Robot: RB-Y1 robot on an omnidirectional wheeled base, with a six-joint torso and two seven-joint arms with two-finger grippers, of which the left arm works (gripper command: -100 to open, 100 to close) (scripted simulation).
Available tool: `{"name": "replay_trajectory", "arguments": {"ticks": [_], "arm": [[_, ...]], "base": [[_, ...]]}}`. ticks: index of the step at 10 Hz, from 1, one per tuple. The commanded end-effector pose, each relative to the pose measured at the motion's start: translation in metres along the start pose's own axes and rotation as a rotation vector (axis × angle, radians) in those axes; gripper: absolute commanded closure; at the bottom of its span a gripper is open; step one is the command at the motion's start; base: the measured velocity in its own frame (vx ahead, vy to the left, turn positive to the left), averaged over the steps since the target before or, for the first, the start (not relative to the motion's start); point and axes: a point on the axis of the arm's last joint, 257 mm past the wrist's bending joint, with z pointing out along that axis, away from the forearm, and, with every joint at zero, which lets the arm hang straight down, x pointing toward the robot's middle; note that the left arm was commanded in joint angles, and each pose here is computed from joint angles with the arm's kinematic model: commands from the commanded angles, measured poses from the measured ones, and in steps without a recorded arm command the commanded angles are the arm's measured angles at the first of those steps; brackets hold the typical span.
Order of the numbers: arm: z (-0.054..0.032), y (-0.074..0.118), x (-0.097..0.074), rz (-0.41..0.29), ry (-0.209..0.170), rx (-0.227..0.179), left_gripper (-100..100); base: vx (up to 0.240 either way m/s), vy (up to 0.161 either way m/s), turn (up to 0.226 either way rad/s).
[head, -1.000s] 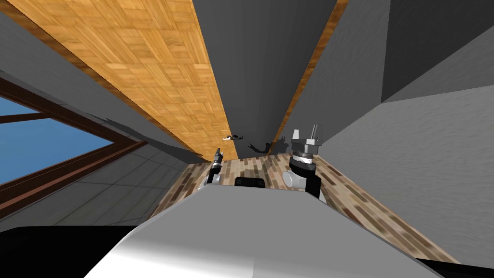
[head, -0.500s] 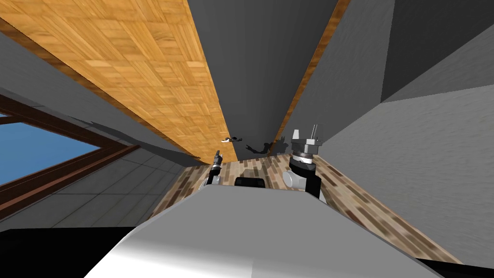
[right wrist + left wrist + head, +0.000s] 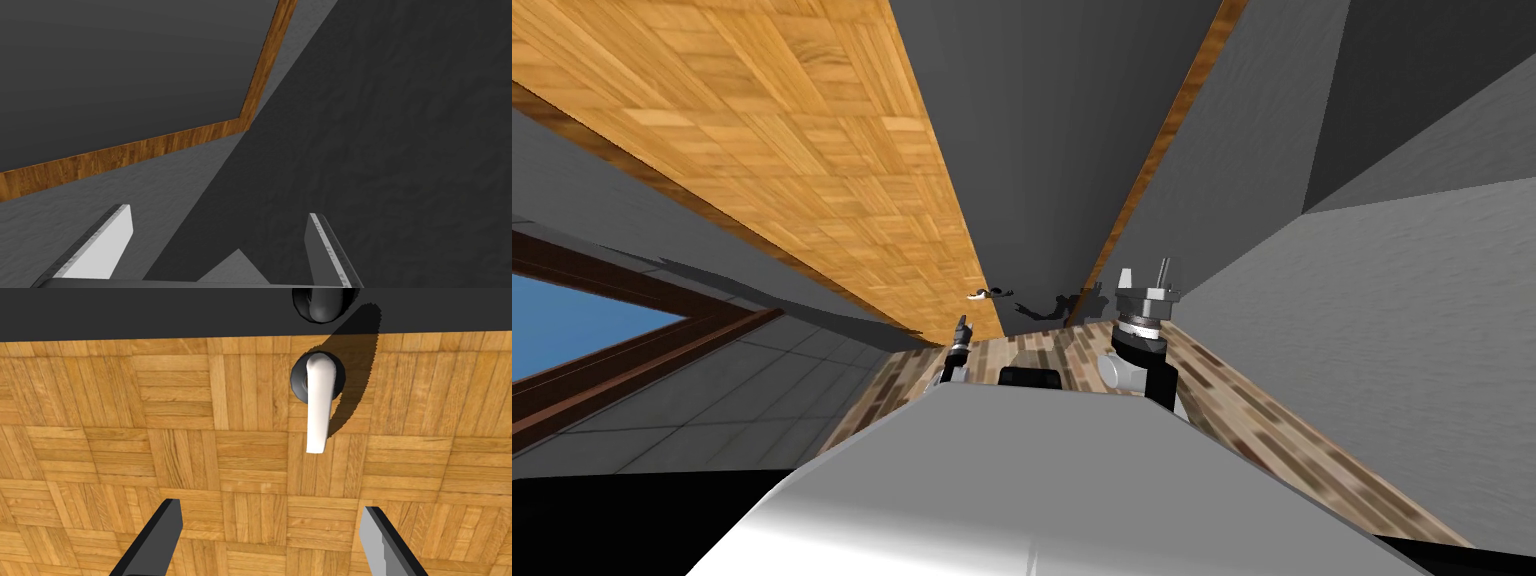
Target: Pull the door open
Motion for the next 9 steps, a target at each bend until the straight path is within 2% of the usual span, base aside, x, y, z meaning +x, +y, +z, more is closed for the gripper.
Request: {"name": "replay_trajectory", "arguments": {"ticks": [1, 5, 9], "arm": [[-0.0021, 0.008, -0.003, -0.006, -0.007, -0.015, -100], [-0.0103, 0.03, -0.014, -0.021, -0.027, -0.055, -100], [-0.0155, 0.042, -0.02, -0.03, -0.039, -0.078, -100]], "base": [[0.103, 0.022, -0.027], [0.103, 0.021, -0.034], [0.092, 0.022, -0.025]]}}
